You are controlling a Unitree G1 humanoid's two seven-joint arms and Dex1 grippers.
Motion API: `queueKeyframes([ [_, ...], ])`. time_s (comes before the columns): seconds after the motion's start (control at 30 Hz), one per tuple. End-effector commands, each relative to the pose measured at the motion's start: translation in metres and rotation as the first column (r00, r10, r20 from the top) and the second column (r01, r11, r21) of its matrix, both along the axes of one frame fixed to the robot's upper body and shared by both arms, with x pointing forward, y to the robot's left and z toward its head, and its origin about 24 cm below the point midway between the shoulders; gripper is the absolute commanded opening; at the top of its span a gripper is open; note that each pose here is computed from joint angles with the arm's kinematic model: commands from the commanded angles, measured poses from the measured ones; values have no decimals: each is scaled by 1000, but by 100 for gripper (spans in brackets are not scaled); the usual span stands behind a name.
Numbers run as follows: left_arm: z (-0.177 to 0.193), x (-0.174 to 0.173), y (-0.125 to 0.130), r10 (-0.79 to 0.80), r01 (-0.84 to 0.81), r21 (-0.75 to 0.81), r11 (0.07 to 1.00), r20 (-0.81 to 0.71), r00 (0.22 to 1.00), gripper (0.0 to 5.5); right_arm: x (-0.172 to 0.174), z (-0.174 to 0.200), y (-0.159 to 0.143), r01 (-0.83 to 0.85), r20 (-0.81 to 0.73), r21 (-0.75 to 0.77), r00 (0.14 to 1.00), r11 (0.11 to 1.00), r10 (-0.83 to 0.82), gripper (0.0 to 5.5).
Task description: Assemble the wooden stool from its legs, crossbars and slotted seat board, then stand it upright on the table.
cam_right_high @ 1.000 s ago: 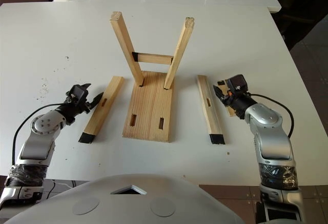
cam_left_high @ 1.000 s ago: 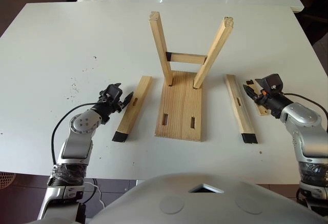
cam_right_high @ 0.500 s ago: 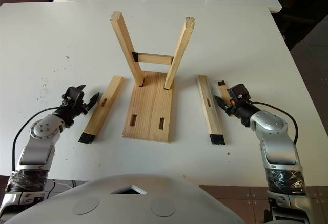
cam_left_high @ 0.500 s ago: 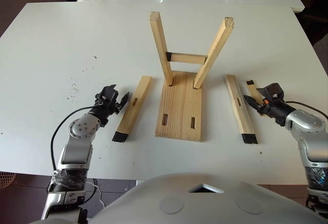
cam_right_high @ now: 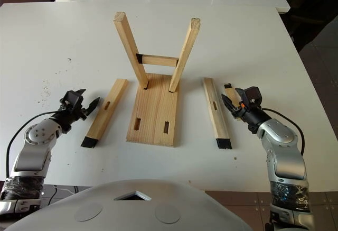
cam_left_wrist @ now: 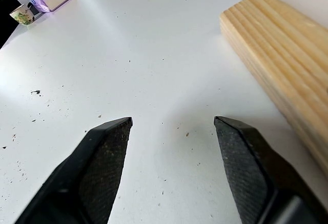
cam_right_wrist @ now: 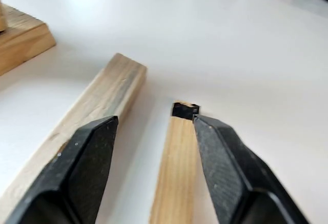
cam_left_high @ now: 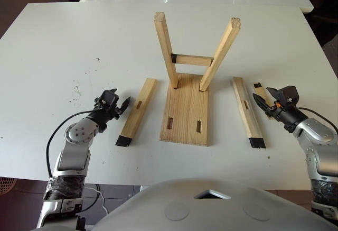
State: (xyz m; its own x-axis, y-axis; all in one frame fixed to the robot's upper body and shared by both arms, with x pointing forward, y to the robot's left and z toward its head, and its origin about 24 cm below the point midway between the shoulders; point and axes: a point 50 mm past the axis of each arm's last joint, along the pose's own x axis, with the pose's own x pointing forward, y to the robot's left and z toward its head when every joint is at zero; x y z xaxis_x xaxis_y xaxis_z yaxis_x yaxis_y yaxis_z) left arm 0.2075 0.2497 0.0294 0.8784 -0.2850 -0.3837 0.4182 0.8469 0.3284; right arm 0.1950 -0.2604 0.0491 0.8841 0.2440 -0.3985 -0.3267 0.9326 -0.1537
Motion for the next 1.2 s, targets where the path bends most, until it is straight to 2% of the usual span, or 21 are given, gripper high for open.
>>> queueKeyframes([
  [0.03, 1, 4, 5, -17, 18, 11, 1000, -28, 999, 299, -12, -15, -2, 28, -44, -6, 999, 1000, -28, 270],
  [0.27, 1, 9, 7, -39, 40, 15, 999, -37, 999, 299, -35, -45, -11, 33, -128, -68, 991, 997, -41, 270],
  [0.37, 1, 7, 11, -36, 37, 20, 999, -46, 998, 299, -39, -50, -12, 56, -120, -52, 991, 997, -62, 270],
  [0.6, 3, 10, 14, -33, 34, 24, 999, -42, 999, 299, -26, -21, 4, -5, 67, 112, 998, 994, -3, 270],
  [0.73, 1, 9, 14, -35, 36, 28, 999, -49, 998, 299, -24, -13, 3, 11, 118, 135, 993, 991, -27, 270],
  [0.9, 2, 11, 11, -47, 49, 29, 998, -50, 998, 299, -23, -18, -5, 55, 101, 95, 993, 994, -65, 270],
  [1.2, 2, 14, 9, -69, 71, 33, 997, -59, 996, 299, -26, -29, 4, 86, 96, 100, 991, 991, -96, 270],
])
